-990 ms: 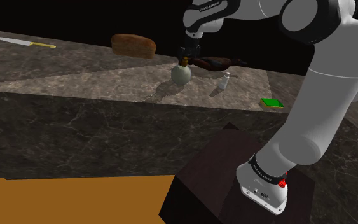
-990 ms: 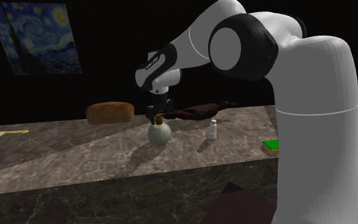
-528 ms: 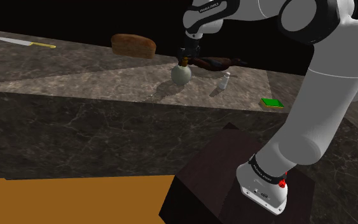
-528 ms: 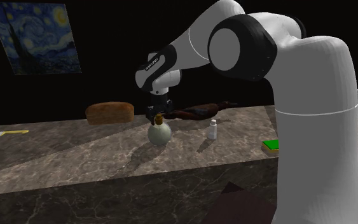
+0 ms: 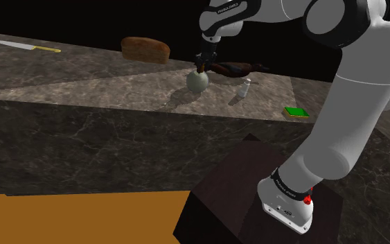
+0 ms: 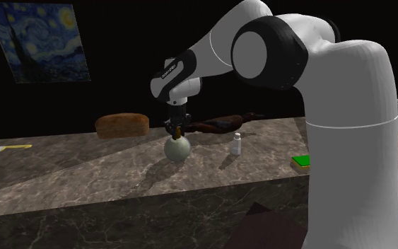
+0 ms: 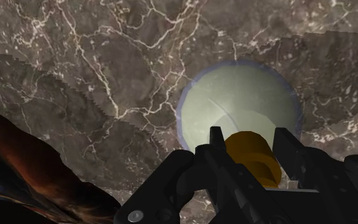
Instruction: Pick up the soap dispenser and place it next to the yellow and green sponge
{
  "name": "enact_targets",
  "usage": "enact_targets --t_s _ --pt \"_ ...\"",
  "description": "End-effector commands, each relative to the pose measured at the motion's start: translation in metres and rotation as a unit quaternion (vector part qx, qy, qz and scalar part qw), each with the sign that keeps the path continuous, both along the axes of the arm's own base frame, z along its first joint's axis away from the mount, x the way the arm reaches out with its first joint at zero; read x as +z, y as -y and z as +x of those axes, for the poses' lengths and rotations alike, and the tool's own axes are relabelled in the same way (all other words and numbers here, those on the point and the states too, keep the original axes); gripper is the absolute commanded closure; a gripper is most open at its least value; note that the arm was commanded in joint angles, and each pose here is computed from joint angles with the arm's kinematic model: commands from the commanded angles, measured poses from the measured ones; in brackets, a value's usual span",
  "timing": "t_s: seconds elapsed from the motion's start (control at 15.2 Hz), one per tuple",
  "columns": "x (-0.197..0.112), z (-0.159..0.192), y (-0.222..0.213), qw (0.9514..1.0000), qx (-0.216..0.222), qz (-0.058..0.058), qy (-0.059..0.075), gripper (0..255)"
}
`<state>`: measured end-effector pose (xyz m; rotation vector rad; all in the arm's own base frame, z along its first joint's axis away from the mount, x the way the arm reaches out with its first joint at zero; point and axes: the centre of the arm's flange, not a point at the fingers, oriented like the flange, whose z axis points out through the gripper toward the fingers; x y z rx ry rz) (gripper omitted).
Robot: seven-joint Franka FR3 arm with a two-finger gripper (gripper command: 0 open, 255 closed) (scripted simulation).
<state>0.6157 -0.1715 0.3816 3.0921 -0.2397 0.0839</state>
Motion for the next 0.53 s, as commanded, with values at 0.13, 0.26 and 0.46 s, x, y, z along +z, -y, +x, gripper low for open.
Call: enact_targets --t_s 0.13,0.26,0.46 --pt "0.005 0.0 0.0 1.0 0.0 0.0 0.0 255" --pt "0.016 0.0 0.0 1.0 0.0 0.0 0.0 255" --pt "0.031 0.0 0.0 1.0 0.0 0.0 0.0 255"
